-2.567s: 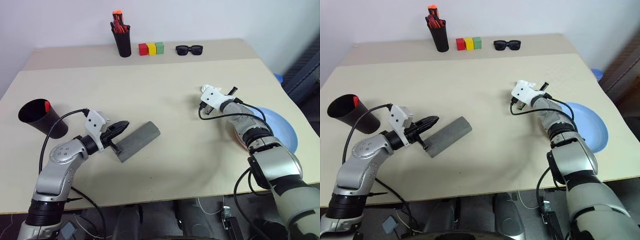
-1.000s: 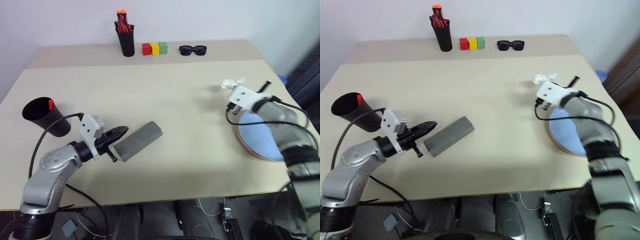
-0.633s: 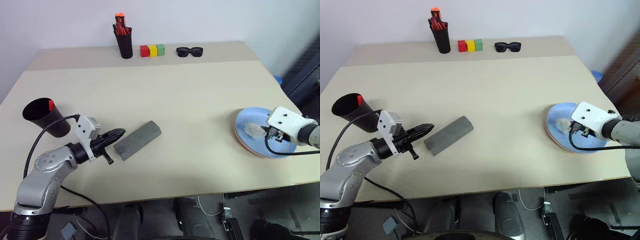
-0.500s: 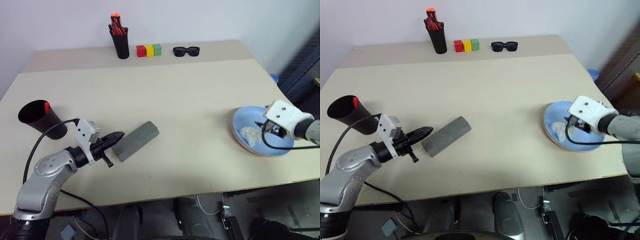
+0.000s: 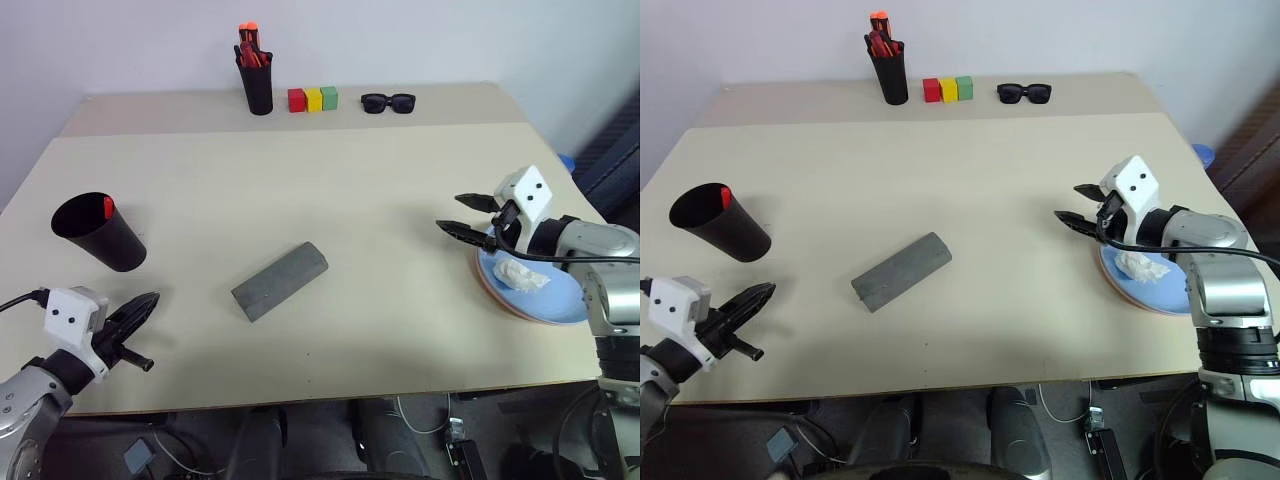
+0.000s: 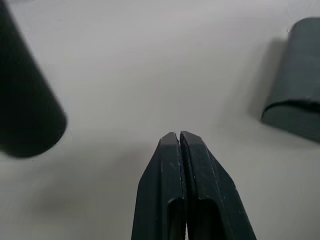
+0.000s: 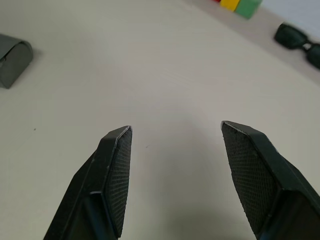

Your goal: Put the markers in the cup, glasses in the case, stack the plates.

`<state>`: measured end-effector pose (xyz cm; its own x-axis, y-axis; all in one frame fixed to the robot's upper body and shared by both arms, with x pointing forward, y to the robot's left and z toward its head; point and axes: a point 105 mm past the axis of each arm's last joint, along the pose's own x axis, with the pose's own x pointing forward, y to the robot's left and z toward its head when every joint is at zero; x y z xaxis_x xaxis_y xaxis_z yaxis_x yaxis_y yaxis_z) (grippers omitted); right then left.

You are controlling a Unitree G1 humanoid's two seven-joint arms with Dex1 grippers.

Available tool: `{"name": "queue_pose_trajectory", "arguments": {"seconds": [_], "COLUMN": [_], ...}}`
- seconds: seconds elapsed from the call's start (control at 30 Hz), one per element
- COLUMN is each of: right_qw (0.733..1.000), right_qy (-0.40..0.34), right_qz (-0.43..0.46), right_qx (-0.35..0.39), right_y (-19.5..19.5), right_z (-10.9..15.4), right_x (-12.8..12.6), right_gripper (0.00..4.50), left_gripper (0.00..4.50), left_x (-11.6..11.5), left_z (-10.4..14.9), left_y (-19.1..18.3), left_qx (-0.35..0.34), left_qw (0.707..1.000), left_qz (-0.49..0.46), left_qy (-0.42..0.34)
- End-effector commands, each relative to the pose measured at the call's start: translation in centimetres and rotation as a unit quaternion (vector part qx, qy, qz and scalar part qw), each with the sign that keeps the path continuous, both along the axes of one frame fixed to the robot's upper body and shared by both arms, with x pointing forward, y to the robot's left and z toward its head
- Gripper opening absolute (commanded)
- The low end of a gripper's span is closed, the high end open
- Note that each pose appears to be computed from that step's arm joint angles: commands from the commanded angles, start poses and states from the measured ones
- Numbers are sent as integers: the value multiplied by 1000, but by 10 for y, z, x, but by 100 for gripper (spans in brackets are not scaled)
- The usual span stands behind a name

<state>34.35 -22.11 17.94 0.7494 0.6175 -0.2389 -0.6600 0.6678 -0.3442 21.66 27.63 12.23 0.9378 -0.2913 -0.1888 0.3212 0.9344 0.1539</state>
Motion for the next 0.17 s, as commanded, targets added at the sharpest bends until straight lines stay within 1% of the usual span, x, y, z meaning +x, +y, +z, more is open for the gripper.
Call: {"name": "queue_pose_trajectory", "arguments": {"seconds": [0.03,0.17], "right_qw": [1000,1000], "right_qy": [-9,-6], "right_qz": [0,1], "right_qx": [0,6], "right_y": [0,1], "right_z": [-3,-4], "right_x": [2,6], "right_gripper": [286,286], "left_gripper": [0,0], "left_x": [3,9], "left_z": [16,17], "left_y": [-5,-13], "left_qx": [11,7], "left_qw": [999,999], "left_qz": [3,2], "left_qy": [-37,-49]}}
